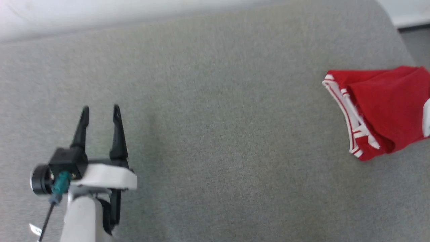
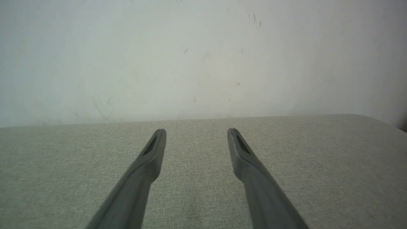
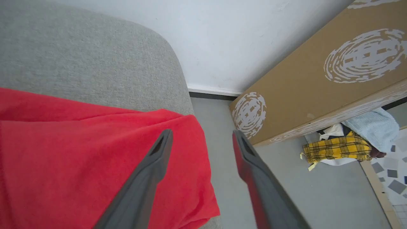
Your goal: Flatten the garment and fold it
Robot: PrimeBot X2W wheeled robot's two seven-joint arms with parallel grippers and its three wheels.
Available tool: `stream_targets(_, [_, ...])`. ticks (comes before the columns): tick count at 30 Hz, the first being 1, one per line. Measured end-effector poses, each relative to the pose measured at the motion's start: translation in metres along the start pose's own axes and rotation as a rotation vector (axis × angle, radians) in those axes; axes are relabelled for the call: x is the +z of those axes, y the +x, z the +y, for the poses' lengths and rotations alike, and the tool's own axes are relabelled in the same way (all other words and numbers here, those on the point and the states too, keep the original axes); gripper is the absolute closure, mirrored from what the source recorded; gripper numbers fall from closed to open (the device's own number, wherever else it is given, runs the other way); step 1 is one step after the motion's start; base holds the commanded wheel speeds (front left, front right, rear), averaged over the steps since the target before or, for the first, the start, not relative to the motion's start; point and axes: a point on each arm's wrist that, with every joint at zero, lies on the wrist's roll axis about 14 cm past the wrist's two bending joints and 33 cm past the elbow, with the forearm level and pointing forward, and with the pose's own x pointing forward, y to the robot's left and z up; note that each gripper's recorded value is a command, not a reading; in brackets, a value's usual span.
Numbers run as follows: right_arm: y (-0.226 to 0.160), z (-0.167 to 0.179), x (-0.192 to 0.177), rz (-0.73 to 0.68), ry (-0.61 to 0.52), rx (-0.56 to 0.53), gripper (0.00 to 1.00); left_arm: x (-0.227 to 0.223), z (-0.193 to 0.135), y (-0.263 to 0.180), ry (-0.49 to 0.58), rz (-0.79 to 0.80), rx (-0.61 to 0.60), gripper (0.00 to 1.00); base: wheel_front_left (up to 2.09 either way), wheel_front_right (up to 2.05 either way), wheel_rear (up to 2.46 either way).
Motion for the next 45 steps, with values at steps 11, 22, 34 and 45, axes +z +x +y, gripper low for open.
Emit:
stream_targets(11, [-0.076,0.033,0.068,-0.423,0.273,0.074,0.0,0.04,0.002,-0.049,-0.034,-0.056,0.022,0.0,0.0,0.0,0.0])
stream_targets(22, [-0.155,0.1,0.102,-0.653,0.413,0.27,0.0,0.057,0.011,-0.086,-0.056,-0.09,0.054,0.0,0.0,0.0,0.0])
stream_targets(34, [-0.19,0.157,0.094,-0.609,0.481,0.472,0.0,0.062,0.019,-0.109,-0.06,-0.102,0.094,0.0,0.0,0.0,0.0])
stream_targets(45, [-0.192,0.16,0.082,-0.584,0.516,0.483,0.0,0.056,0.019,-0.118,-0.067,-0.084,0.102,0.0,0.0,0.0,0.0])
